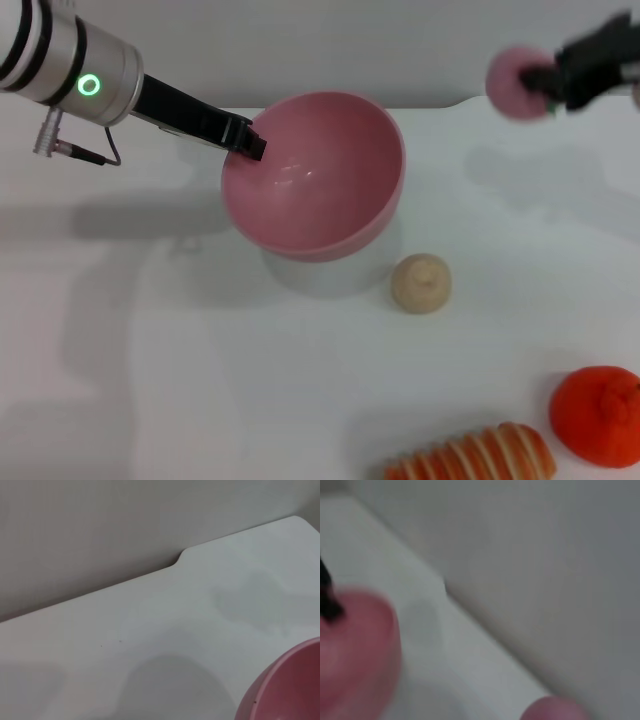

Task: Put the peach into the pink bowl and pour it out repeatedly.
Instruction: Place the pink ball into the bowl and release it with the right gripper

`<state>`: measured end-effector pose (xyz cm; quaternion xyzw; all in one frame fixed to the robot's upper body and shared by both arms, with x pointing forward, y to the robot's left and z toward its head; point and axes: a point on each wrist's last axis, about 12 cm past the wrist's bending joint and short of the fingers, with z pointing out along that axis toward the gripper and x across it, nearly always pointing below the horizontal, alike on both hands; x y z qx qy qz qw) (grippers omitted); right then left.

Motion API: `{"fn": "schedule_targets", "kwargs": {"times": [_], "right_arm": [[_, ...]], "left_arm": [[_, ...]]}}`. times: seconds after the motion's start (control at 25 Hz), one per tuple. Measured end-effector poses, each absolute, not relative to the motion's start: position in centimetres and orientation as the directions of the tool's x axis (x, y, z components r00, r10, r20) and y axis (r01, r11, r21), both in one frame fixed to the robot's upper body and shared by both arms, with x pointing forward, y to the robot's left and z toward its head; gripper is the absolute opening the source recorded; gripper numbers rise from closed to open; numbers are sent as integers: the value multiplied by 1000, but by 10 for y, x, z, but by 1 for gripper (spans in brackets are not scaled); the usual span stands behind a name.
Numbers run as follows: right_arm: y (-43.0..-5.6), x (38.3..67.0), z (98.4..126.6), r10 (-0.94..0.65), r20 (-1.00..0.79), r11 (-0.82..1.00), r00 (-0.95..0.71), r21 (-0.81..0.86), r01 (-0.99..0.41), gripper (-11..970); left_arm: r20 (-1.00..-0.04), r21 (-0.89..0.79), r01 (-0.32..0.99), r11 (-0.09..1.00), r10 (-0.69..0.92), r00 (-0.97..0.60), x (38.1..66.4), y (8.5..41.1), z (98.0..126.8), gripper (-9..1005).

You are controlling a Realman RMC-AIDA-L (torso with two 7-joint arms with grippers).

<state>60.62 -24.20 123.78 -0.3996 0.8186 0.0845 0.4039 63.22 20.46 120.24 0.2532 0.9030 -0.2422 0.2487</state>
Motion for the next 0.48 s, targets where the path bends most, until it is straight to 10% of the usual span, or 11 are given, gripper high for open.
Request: {"fn": "schedule_targets", "kwargs": {"times": [0.48], "right_arm": [[-192, 587, 1306, -505, -863, 507, -13, -284, -814, 39]], "left_arm": [[-569, -312, 580, 753, 341, -749, 635, 199, 1201, 45]]}}
